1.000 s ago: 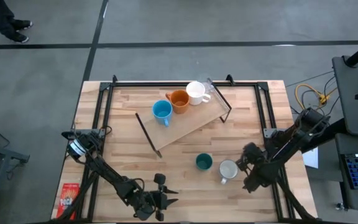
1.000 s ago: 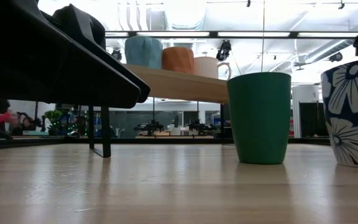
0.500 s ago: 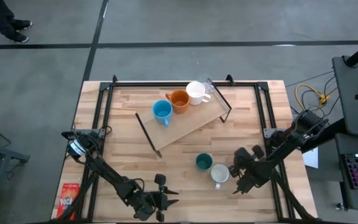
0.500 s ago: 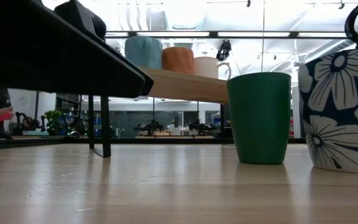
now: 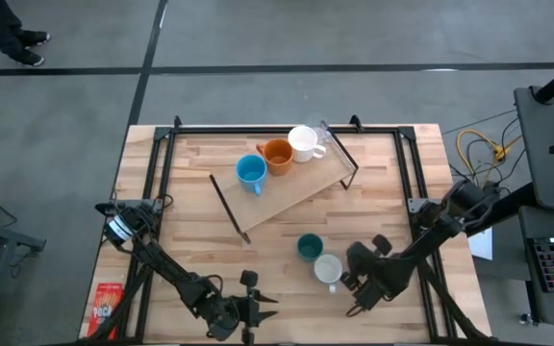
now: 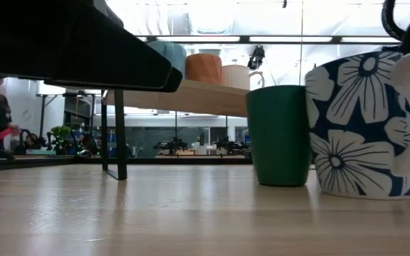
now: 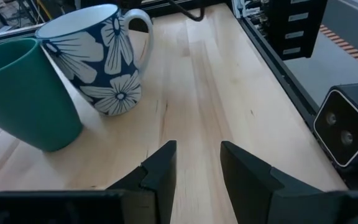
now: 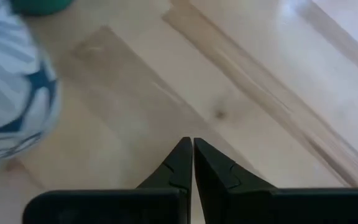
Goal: Stack small to large cups/mugs on shelf
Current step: Put the blue patterned mug on the shelf
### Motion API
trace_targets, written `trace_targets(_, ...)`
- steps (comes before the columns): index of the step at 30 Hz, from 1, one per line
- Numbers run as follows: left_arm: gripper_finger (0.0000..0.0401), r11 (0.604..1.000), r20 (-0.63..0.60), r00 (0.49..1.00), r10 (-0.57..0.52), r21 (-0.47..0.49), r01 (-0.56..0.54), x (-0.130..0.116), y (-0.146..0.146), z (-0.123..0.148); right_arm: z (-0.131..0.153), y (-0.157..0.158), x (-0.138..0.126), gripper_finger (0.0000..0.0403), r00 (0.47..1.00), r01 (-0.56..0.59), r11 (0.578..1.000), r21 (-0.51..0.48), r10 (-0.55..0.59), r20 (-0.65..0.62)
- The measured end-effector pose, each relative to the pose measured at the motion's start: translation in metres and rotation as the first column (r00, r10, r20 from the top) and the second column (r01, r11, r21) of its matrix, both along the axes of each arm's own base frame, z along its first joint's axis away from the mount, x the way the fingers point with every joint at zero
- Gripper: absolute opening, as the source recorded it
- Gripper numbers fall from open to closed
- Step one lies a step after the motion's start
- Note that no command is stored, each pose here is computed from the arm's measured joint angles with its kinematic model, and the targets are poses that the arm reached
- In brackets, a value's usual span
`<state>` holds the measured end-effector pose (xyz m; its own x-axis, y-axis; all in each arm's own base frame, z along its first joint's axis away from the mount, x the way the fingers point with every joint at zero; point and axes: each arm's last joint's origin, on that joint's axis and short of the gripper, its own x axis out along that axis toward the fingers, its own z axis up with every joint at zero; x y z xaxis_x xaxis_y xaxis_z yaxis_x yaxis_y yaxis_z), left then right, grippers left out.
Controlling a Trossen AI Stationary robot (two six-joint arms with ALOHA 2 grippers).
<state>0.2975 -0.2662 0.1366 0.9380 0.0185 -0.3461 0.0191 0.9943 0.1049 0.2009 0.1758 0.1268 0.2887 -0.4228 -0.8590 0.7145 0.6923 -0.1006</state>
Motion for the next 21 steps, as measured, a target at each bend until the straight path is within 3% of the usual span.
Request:
trace_targets(8,0.0111,1.000,-0.009,1.000,0.014,0.021,-0.014,-0.001,0.001,-0.002,0.005,0.009,0.035,0.0008,0.995,-0.094,0.995,-0.034,0.093,-0.022)
trace_targets(13,0.0111,0.990,-0.010,0.995,0.104,0.098,-0.103,-0.003,0.006,-0.006,0.007,0.018,0.055,0.0008,0.988,-0.153,0.987,-0.045,0.151,-0.039)
trace_targets(21,0.0111,0.987,-0.009,0.991,0.134,0.093,-0.133,-0.003,0.009,-0.007,0.008,0.041,0.085,0.0008,0.967,-0.253,0.965,-0.075,0.251,-0.041)
